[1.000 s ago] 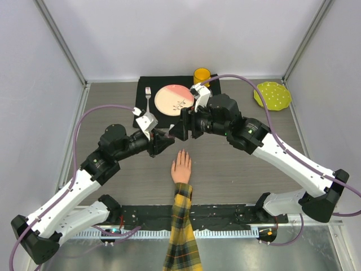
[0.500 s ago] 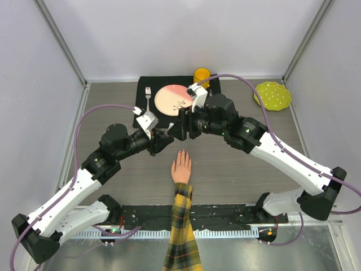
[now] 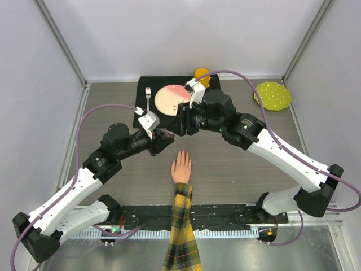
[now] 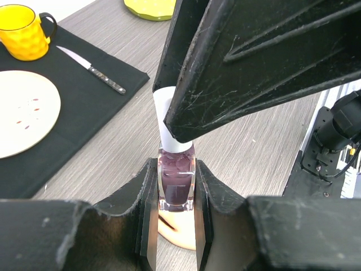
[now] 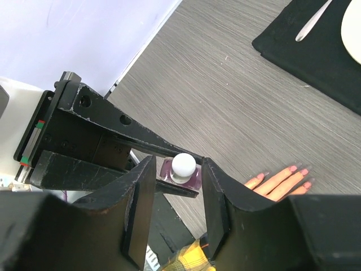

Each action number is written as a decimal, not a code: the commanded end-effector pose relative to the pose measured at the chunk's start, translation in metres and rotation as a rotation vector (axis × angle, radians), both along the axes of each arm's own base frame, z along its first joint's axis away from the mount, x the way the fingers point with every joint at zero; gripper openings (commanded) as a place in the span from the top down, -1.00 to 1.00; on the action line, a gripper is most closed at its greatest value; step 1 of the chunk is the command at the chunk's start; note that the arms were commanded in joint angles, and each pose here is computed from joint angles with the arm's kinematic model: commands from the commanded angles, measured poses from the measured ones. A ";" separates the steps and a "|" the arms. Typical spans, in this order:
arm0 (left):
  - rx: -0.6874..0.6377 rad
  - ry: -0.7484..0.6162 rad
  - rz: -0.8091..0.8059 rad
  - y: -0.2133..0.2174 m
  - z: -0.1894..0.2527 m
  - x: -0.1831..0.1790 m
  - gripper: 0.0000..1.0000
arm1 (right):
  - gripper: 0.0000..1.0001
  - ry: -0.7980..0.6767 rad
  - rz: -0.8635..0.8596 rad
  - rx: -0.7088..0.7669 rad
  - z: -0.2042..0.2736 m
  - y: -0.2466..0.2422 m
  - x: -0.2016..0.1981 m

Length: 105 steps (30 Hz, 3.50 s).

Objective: Paint the nails

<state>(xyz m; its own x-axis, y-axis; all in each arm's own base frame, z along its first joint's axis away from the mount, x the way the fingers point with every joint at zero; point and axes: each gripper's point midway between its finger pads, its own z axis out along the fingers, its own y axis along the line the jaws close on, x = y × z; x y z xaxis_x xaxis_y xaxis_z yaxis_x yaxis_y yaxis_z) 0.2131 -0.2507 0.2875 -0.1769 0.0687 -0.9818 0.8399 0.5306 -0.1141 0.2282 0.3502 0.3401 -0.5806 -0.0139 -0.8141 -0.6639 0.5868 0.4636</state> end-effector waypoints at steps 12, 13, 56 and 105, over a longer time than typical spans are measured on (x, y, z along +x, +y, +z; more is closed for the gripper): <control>-0.013 -0.058 -0.038 -0.001 0.013 -0.006 1.00 | 0.21 -0.024 0.072 0.008 0.011 0.008 -0.007; -0.014 -0.056 -0.040 -0.001 0.013 -0.007 1.00 | 0.23 -0.024 0.073 0.008 0.011 0.008 -0.007; 0.028 -0.088 -0.126 -0.002 0.007 -0.021 0.99 | 0.62 -0.010 0.193 -0.073 0.004 0.002 -0.019; 0.041 -0.092 -0.202 -0.006 0.004 -0.033 1.00 | 0.98 -0.167 0.208 -0.029 0.023 -0.019 -0.030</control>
<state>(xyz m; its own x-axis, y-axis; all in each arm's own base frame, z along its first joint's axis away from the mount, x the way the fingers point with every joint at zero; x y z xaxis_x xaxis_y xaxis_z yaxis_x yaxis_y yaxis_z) 0.1811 -0.2567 0.2775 -0.1165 0.1586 -0.9804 0.9322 0.3581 -0.0528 0.1966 0.3330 0.3428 -0.4634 -0.1952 -0.8644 -0.8247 0.4520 0.3400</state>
